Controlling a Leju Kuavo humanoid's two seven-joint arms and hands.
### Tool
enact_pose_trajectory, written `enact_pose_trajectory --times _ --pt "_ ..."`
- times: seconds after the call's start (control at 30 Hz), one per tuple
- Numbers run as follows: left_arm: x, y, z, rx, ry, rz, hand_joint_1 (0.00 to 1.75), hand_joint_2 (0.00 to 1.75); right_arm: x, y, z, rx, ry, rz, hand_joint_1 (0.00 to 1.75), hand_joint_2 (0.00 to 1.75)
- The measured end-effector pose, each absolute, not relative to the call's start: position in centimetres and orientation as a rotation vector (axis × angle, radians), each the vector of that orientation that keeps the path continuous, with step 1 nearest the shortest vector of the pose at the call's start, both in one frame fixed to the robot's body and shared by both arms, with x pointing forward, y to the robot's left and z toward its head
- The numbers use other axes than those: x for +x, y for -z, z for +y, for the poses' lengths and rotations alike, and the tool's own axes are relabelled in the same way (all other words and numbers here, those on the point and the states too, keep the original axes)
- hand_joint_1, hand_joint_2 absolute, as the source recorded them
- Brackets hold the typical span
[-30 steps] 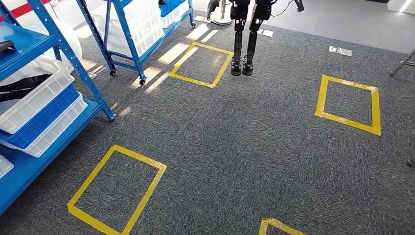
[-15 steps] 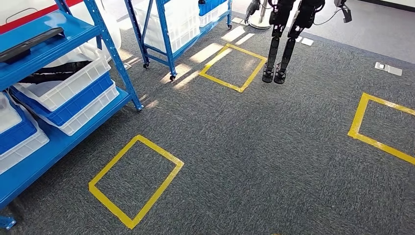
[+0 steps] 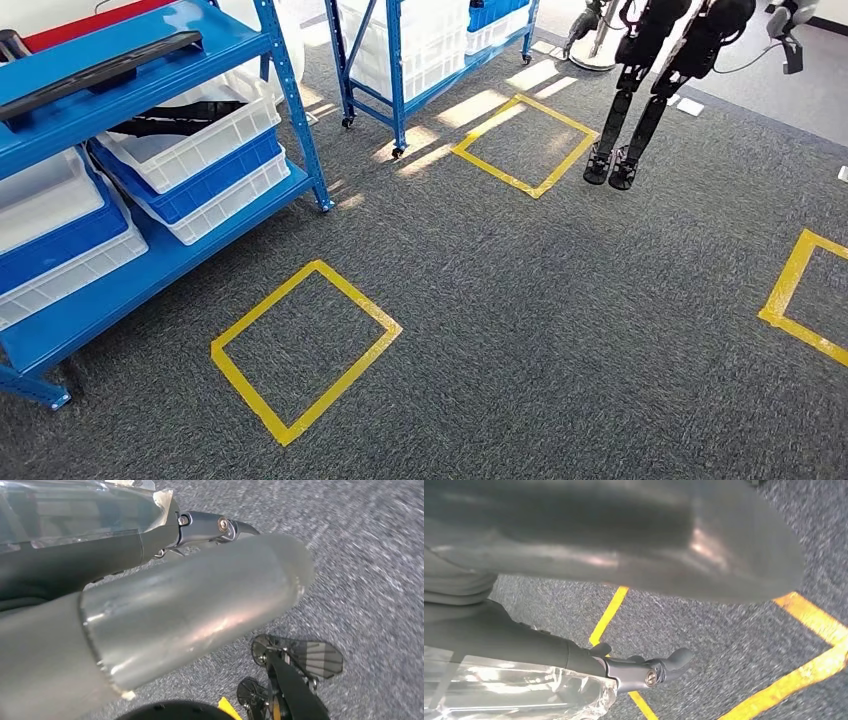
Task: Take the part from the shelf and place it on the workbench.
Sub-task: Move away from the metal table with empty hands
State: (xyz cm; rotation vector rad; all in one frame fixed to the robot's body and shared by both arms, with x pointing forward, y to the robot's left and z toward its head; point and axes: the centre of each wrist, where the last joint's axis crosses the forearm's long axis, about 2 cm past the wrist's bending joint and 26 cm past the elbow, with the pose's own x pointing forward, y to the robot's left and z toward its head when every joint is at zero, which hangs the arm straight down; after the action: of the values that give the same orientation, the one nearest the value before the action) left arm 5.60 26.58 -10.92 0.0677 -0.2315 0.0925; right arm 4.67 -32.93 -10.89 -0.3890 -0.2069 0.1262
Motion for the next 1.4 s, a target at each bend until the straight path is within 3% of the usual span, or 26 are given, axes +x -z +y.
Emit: enact_pose_trajectory --times 1.4 --pt "5.70 10.90 26.37 0.063 -0.086 -0.232 0.00 0.00 4.32 10.90 -33.31 -0.394 -0.147 -0.199 0.00 0.00"
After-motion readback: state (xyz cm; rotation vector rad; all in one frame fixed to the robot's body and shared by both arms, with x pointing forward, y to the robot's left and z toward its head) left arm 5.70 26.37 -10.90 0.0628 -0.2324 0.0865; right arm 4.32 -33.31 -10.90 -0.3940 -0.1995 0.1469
